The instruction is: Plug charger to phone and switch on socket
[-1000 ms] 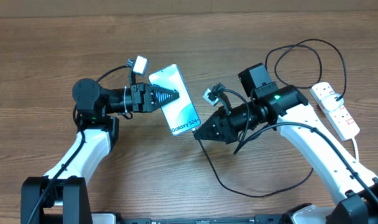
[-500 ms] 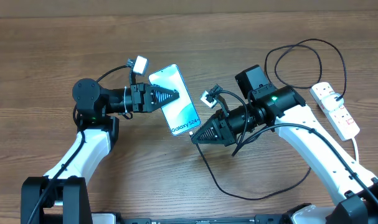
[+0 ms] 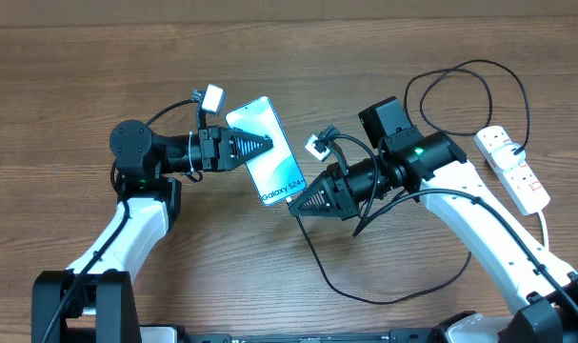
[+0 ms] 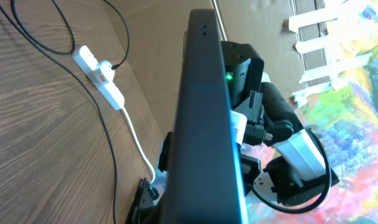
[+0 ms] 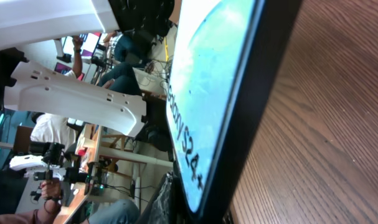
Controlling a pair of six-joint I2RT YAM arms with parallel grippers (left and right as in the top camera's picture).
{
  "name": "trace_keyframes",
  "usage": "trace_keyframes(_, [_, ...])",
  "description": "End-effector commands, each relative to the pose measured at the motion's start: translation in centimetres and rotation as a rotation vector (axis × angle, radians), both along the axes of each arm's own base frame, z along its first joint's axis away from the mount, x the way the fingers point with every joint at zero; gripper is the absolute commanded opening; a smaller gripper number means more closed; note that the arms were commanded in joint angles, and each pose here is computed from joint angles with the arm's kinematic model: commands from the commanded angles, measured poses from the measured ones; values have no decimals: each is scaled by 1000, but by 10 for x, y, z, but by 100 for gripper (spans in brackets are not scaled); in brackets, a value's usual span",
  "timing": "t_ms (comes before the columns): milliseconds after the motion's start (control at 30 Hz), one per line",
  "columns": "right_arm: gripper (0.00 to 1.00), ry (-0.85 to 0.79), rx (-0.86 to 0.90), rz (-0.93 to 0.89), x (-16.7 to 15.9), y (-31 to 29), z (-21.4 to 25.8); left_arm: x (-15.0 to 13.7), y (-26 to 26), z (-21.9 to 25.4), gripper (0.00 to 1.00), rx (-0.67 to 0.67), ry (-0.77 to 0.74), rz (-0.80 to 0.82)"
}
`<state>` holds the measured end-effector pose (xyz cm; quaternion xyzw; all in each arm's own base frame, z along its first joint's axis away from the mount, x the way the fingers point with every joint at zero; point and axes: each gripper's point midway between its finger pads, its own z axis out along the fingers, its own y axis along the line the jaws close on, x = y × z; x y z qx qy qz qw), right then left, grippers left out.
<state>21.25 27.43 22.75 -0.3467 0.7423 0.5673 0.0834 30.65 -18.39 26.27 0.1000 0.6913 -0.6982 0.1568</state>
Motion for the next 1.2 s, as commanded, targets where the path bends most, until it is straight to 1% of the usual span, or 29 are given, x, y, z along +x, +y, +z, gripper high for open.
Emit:
trace_keyframes(0, [4,17,21,0,1,2,5,-2,0,4,4,4,-51,-14])
trace_keyframes(200, [4,35,1,-13,1,2,2,-2,0,4,4,4,-51,-14])
trace_keyframes(633, [4,2,1,-19,6,3,1,-9,-1,2,4,12,-52,-55])
trace_keyframes(900, [4,-23,29,-48,19,9,9,-18,-9,2,4,15,-55,-101])
trace_keyframes(1067, [4,-30,28,-57,22,9,9,-31,-14,0,4,24,-100,-173])
trace_keyframes(1167, [4,-27,27,-58,22,9,9,-34,-18,0,4,24,-129,-189])
